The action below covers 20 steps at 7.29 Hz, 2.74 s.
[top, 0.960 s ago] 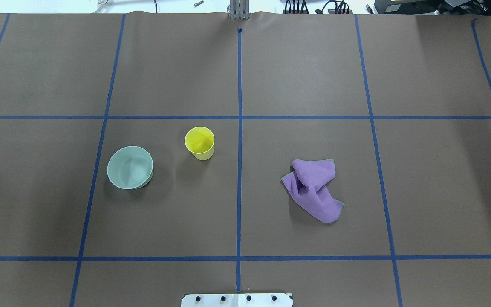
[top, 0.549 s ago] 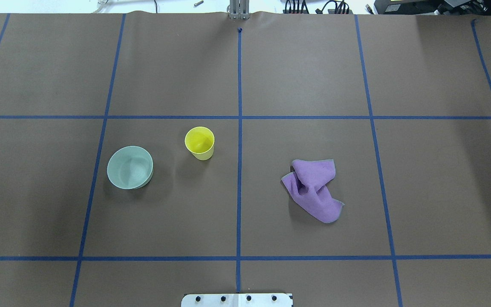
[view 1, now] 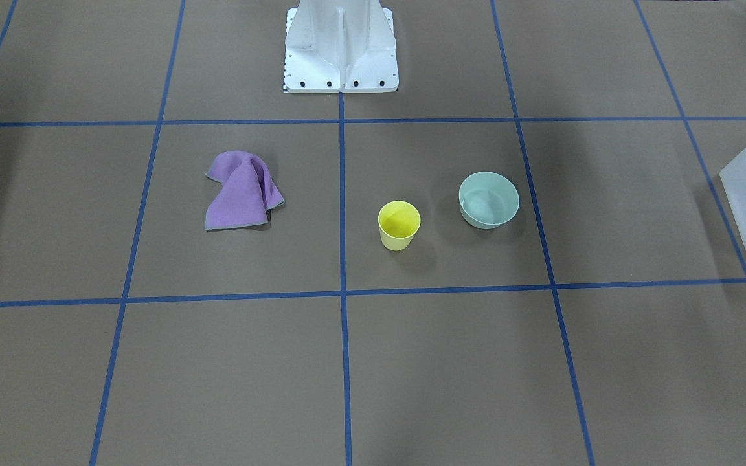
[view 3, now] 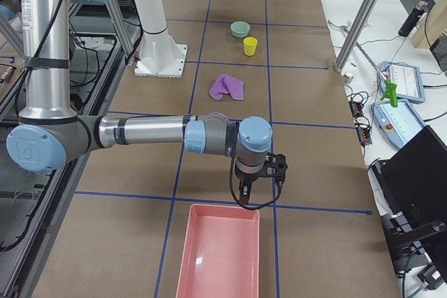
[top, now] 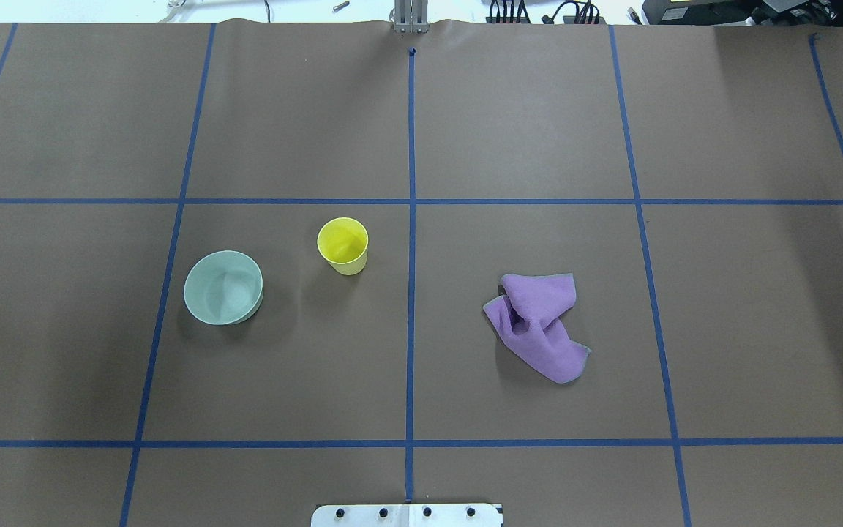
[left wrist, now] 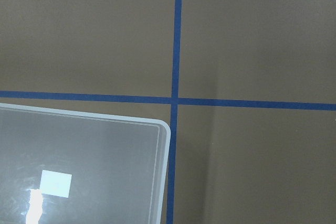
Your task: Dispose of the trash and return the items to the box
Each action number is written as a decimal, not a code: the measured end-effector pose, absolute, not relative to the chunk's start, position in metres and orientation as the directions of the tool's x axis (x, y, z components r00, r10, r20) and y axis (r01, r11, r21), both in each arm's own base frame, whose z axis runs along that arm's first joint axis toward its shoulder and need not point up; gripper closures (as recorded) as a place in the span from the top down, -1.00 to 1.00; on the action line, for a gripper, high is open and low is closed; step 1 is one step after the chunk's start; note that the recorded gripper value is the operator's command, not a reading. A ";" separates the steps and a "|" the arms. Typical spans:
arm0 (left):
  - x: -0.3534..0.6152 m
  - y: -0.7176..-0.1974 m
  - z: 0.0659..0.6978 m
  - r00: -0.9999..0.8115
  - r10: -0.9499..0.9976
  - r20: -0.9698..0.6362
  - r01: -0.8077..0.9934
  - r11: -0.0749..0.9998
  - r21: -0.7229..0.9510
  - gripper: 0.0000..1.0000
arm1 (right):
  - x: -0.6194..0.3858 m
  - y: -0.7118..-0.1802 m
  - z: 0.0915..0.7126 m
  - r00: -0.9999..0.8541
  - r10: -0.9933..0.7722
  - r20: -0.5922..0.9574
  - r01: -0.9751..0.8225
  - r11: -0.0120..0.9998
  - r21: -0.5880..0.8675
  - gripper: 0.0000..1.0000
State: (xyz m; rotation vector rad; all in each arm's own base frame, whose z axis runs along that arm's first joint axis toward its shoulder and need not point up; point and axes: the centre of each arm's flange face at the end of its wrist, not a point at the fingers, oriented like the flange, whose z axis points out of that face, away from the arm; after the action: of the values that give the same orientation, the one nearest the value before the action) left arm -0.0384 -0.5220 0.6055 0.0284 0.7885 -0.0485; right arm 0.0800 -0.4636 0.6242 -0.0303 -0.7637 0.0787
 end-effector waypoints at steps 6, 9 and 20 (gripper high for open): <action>-0.037 -0.537 0.574 0.703 0.003 -0.712 0.059 0.996 0.063 1.00 | 0.080 -0.479 0.604 0.713 0.052 0.699 -0.058 0.998 -0.015 1.00; -0.042 -0.533 0.575 0.734 0.012 -0.679 0.059 0.995 0.082 0.99 | 0.080 -0.479 0.603 0.717 0.048 0.696 -0.061 0.998 -0.005 1.00; 0.292 -0.482 0.377 0.597 -0.132 -0.791 0.077 0.991 -0.108 0.99 | 0.077 -0.483 0.599 0.710 0.037 0.704 -0.059 0.998 0.008 1.00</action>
State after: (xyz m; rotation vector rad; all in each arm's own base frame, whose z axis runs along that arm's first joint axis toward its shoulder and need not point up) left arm 0.2923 -0.4817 0.3771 -0.0645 0.9236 -0.1218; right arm 0.0774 -0.4826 0.5995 0.0303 -0.7799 0.0534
